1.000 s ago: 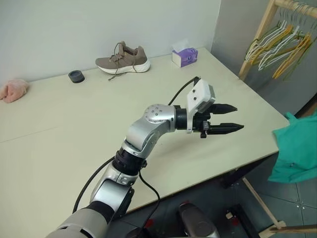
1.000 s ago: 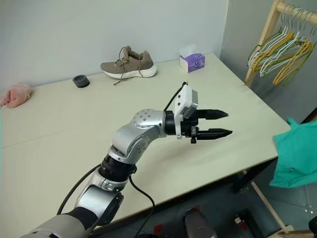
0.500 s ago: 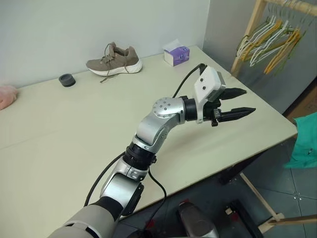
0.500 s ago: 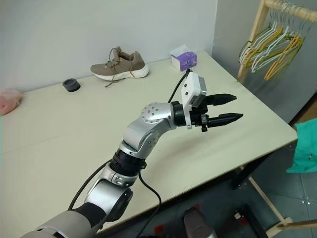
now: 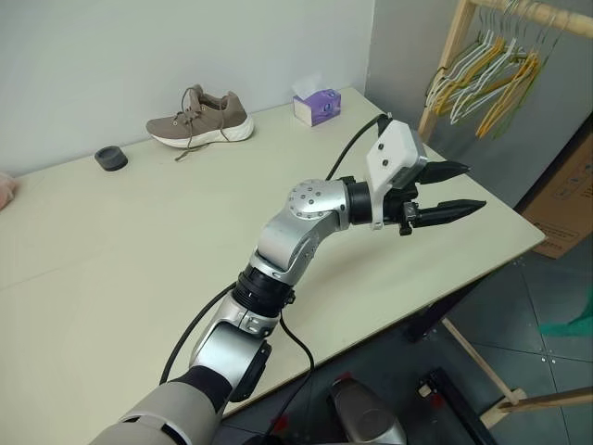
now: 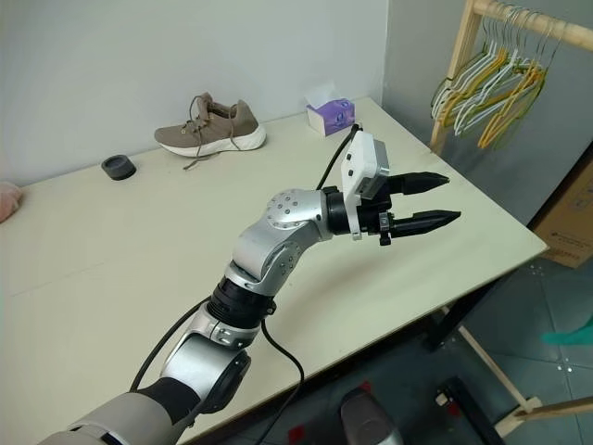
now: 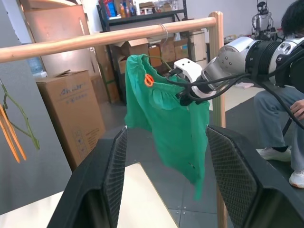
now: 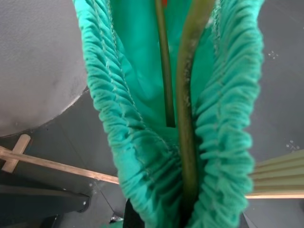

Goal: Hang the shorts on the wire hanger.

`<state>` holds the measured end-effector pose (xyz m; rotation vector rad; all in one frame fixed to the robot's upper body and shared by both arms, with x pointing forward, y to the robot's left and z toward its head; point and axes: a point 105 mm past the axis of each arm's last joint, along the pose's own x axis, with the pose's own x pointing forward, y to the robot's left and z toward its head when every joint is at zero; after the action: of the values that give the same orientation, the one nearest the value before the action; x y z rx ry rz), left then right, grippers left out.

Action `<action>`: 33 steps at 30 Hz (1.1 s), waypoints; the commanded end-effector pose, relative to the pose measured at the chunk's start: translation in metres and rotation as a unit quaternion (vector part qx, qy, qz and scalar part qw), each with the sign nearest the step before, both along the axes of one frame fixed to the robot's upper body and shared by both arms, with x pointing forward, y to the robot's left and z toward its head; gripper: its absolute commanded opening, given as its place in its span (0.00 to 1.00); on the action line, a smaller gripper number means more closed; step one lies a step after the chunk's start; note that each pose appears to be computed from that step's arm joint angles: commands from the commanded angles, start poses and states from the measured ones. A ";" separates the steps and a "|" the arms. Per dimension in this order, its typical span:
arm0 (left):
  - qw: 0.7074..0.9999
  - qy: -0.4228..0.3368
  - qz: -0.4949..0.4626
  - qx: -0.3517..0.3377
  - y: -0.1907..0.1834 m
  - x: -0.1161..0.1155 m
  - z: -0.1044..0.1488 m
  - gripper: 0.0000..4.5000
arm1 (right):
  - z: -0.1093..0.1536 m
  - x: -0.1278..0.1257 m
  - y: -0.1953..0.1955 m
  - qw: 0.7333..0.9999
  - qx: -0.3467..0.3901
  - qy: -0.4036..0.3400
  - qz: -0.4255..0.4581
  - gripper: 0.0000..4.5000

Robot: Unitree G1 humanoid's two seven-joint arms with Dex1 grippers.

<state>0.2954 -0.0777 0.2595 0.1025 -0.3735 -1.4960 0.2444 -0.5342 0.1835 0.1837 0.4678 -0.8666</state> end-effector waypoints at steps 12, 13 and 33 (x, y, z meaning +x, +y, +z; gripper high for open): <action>0.999 -0.001 -0.021 -0.024 0.003 -0.005 0.020 0.62 | 0.043 0.014 0.002 0.995 -0.035 -0.088 0.026 0.45; 0.999 -0.001 -0.021 -0.024 0.003 -0.005 0.020 0.62 | 0.046 0.014 0.001 0.995 -0.049 -0.086 0.029 0.52; 1.000 0.000 -0.009 -0.019 0.005 -0.001 0.015 0.62 | 0.112 -0.006 0.031 0.915 -0.383 -0.128 0.013 0.99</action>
<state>0.2958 -0.0754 0.2618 0.0645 -0.3449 -1.5191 0.2504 -0.5059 0.2631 -0.3649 -0.0056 -0.8664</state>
